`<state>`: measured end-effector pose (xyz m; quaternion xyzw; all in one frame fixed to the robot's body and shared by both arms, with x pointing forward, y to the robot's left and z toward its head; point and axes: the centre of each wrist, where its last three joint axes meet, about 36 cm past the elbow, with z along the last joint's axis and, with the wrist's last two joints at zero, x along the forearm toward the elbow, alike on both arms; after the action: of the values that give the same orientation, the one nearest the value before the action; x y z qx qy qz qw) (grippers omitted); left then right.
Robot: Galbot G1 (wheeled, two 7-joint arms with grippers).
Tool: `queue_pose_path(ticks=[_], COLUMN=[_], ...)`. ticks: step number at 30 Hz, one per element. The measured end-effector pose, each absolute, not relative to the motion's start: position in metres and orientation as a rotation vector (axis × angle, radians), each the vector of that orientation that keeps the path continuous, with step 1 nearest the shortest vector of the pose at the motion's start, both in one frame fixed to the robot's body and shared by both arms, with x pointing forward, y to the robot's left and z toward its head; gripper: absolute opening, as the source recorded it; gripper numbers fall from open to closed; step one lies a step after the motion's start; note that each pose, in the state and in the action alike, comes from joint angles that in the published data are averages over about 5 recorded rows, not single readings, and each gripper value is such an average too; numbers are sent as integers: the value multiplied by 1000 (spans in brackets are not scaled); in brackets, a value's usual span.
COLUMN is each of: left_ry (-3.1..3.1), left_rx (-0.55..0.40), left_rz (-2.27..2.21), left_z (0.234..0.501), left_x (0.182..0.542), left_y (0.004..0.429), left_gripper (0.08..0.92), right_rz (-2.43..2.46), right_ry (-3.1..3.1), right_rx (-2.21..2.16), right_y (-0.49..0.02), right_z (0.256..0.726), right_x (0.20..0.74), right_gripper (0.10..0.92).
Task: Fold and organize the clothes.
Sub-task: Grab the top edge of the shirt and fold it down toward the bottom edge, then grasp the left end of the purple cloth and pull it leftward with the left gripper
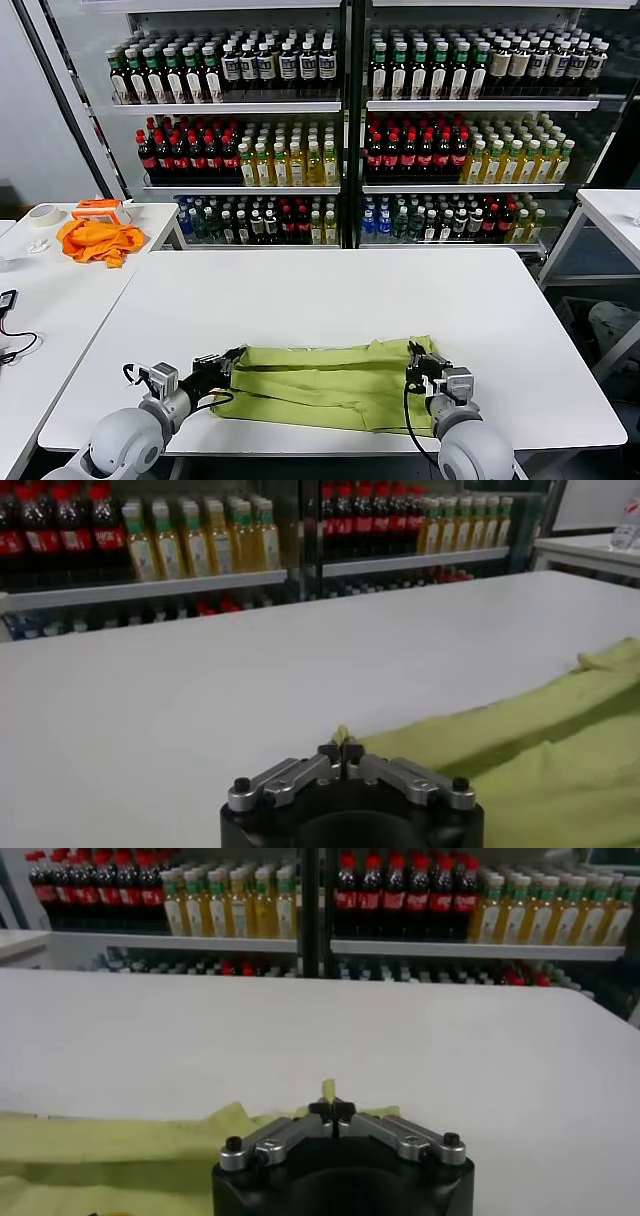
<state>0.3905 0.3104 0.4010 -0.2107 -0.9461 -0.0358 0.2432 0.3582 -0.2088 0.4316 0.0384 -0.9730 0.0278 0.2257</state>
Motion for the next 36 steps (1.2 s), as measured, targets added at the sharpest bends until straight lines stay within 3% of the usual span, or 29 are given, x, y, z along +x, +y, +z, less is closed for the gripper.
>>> queue_pose_path(ticks=[18,28,36], left_ry=[-2523,-2572,-2604], left_rx=[-592,-537,-374], left_rz=[-130,-148,-117], left_z=[406,420,416], left_x=[375,372,363], left_y=[306,297,283], left_gripper=[101,371,604], right_rz=[138,181,202], right_ry=[-2662,-2686,-2714], right_rx=[134,127,97], right_y=[-207,-213,-219], right_z=[421,431,442], right_x=[336,318,309], right_gripper=[134,414,640])
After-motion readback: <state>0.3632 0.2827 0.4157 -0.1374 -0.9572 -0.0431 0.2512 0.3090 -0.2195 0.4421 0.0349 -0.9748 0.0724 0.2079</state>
